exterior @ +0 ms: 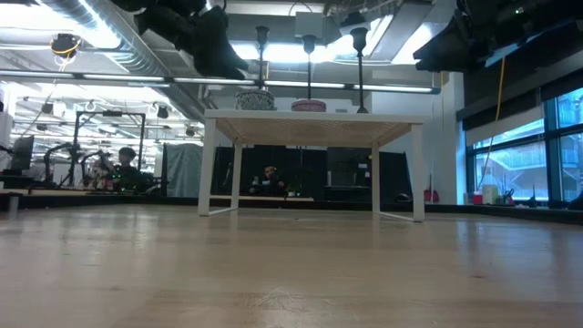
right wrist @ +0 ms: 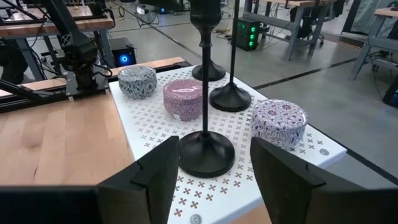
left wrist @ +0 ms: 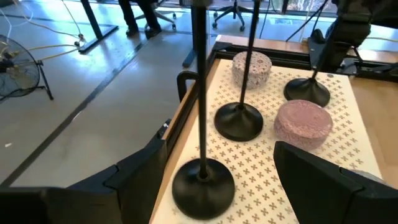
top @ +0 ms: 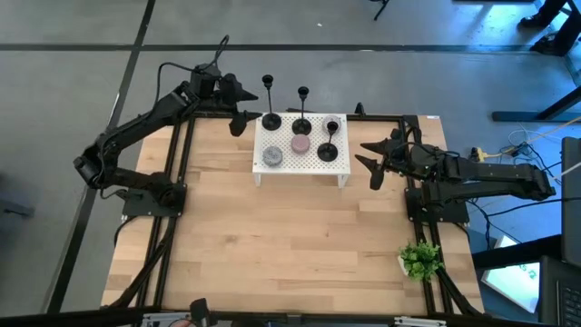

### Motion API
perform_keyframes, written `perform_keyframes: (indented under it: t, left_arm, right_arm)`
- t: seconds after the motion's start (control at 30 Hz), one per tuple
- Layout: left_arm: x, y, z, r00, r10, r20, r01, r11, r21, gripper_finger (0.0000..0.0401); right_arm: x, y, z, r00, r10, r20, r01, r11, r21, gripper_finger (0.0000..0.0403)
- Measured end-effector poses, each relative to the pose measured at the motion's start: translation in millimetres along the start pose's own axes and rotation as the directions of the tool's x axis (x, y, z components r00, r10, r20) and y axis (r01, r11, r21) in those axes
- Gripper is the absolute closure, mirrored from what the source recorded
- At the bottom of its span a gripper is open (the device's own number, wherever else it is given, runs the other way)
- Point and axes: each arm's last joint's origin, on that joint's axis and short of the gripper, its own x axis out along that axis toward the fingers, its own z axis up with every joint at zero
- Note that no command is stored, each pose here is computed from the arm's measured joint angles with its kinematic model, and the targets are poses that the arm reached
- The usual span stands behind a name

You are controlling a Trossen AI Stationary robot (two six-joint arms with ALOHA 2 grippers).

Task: Pick & Place candle stick holders
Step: Return to Home Position

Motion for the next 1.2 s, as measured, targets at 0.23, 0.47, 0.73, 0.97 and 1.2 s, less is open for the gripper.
perform_keyframes:
  t: [0.23, 0.47, 0.73, 0.97, 1.2]
  left_arm:
    - [-7, -3, -1, 0.999, 0.028, -0.032, -0.028, 1.000, -0.001, 0.0107]
    - [-12, -4, 0, 0.999, 0.037, -0.033, -0.037, 0.999, -0.015, 0.0107]
    - [-6, -19, -1, 0.998, -0.023, -0.063, 0.022, 0.999, -0.027, 0.0107]
    - [0, -41, 3, 0.993, -0.097, -0.063, 0.096, 0.995, -0.008, 0.0107]
    - [6, -66, 7, 0.983, -0.173, -0.068, 0.174, 0.985, 0.011, 0.0107]
  right_arm:
    - [0, 0, 0, 1.000, 0.000, 0.004, 0.000, 1.000, 0.002, 0.0201]
    - [0, 0, 0, 1.000, 0.000, 0.004, 0.000, 1.000, 0.001, 0.0201]
    - [0, 0, 0, 1.000, 0.000, 0.003, 0.000, 1.000, 0.001, 0.0201]
    - [0, 0, 0, 1.000, 0.000, 0.004, 0.000, 1.000, 0.001, 0.0201]
    - [0, 0, 1, 1.000, 0.001, 0.010, -0.001, 1.000, 0.003, 0.0201]
